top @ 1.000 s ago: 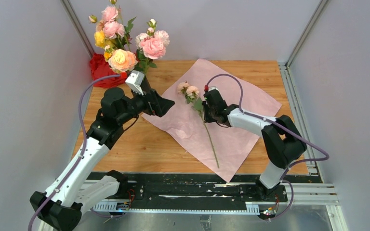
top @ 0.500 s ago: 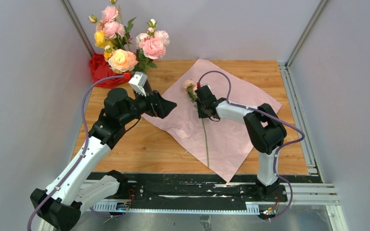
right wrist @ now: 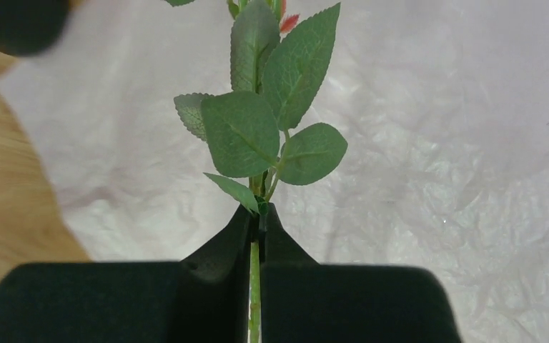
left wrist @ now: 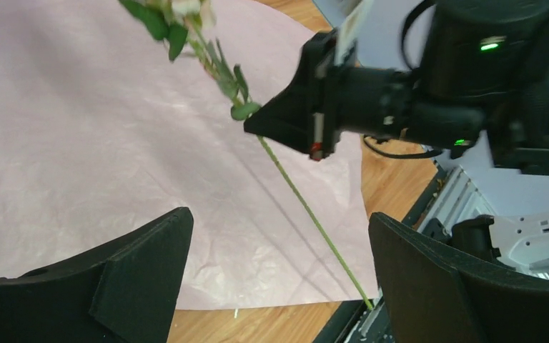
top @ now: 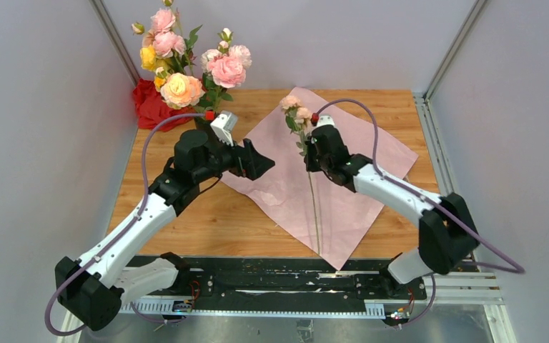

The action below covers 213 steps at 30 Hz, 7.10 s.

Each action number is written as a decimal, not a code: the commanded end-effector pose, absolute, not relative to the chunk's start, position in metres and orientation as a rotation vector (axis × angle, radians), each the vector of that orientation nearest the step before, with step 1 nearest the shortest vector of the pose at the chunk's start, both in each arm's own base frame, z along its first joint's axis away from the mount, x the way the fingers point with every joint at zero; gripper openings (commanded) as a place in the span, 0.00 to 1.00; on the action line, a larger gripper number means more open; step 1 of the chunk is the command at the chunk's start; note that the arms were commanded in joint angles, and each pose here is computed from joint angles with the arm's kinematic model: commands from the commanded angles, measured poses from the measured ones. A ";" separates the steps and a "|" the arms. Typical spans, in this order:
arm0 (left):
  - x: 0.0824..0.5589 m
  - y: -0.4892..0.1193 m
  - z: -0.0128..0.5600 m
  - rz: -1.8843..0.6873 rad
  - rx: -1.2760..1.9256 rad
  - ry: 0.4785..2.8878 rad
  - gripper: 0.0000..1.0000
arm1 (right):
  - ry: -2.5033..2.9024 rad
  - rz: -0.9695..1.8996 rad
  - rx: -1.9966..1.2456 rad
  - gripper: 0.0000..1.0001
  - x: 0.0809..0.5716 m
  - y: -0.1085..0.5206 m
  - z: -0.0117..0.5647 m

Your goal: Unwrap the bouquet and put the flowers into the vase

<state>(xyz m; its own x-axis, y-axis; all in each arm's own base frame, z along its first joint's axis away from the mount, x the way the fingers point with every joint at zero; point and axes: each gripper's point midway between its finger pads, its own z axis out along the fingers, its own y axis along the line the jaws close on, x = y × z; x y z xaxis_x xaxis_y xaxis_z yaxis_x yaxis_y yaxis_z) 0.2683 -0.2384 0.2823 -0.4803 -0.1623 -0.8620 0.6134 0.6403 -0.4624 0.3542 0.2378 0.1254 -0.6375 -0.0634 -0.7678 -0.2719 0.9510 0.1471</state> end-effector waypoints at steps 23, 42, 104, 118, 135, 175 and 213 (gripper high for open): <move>0.255 -0.295 0.313 -1.219 0.421 1.650 0.84 | 1.816 0.803 -0.425 0.00 0.223 0.295 0.300; 0.258 -0.289 0.316 -1.192 0.376 1.642 0.06 | 1.778 0.813 -0.477 0.00 0.206 0.307 0.312; 0.271 -0.116 0.479 -0.295 0.081 1.260 0.00 | 1.766 0.550 -0.355 0.67 0.230 0.253 0.287; 0.281 -0.097 0.556 -0.095 0.053 1.047 0.00 | 1.798 0.538 -0.376 0.67 0.235 0.248 0.269; 0.311 -0.105 0.571 0.039 0.077 1.043 0.00 | 1.815 0.518 -0.373 0.67 0.242 0.242 0.261; 0.321 -0.098 0.569 -0.063 0.084 0.942 0.00 | 1.876 0.502 -0.402 0.66 0.248 0.244 0.237; 0.415 -0.093 0.398 0.063 -0.013 1.286 0.00 | 1.960 0.488 -0.396 0.66 0.254 0.240 0.200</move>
<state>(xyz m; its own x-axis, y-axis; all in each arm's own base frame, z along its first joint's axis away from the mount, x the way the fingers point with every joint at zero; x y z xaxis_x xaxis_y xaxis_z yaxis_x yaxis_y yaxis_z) 0.4098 -0.1031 0.4069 0.2811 0.0788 -0.9564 -0.0142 0.9969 0.0780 0.2522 0.2445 0.2091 -0.3975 -0.0673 -0.9151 -0.4931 0.8567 0.1512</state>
